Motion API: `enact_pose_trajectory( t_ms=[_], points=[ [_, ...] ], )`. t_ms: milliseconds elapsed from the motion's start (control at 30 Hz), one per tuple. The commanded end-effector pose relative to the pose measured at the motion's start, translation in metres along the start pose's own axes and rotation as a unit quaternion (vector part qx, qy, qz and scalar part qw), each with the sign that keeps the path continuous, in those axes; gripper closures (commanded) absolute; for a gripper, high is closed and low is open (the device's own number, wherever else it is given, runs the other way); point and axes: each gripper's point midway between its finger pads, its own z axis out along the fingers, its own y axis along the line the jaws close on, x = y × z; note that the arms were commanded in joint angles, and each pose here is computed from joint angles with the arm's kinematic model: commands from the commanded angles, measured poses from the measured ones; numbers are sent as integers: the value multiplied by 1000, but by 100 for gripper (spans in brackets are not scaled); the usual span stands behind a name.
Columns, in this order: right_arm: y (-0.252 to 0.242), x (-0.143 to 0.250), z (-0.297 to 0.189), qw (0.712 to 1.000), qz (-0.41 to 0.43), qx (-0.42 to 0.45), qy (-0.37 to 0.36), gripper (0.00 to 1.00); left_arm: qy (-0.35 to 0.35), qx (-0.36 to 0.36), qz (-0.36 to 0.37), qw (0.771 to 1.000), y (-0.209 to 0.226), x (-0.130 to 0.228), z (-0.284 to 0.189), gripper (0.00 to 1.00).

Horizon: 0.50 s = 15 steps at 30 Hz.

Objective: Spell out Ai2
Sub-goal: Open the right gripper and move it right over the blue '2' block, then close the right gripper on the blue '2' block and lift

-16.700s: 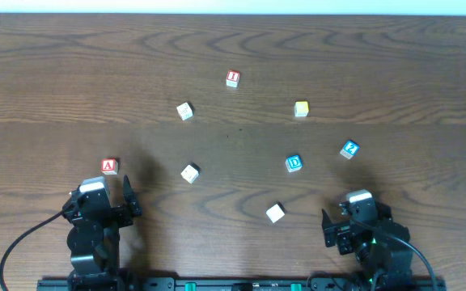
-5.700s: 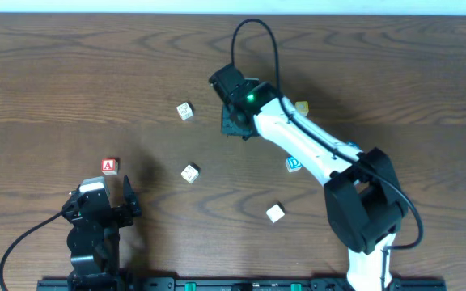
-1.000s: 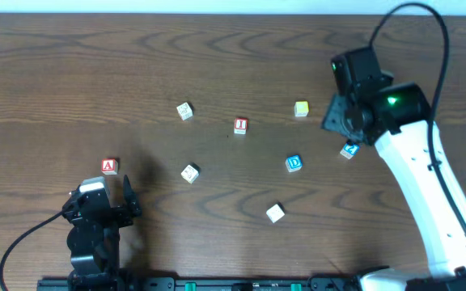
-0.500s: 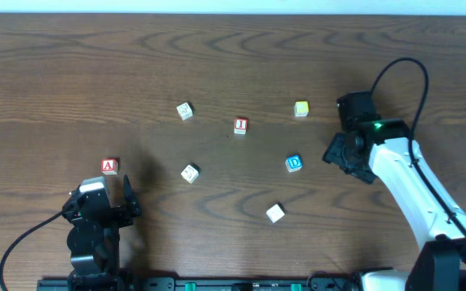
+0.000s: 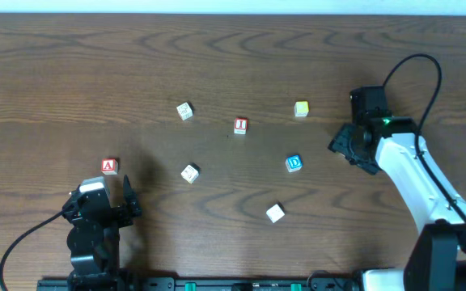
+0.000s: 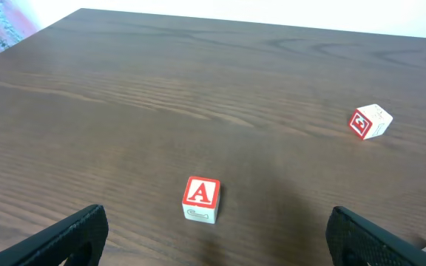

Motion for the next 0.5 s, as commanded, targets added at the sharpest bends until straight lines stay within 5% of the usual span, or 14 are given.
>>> enact_pose_trajectory(
  t_ms=[0, 467],
  points=[
    [-3, 2, 13, 1000, -4, 11, 12, 31, 9, -2, -6, 1000, 1, 9, 3, 5],
    [-3, -10, 33, 1000, 3, -5, 18, 31, 9, -2, -6, 1000, 1, 9, 3, 5]
  ],
)
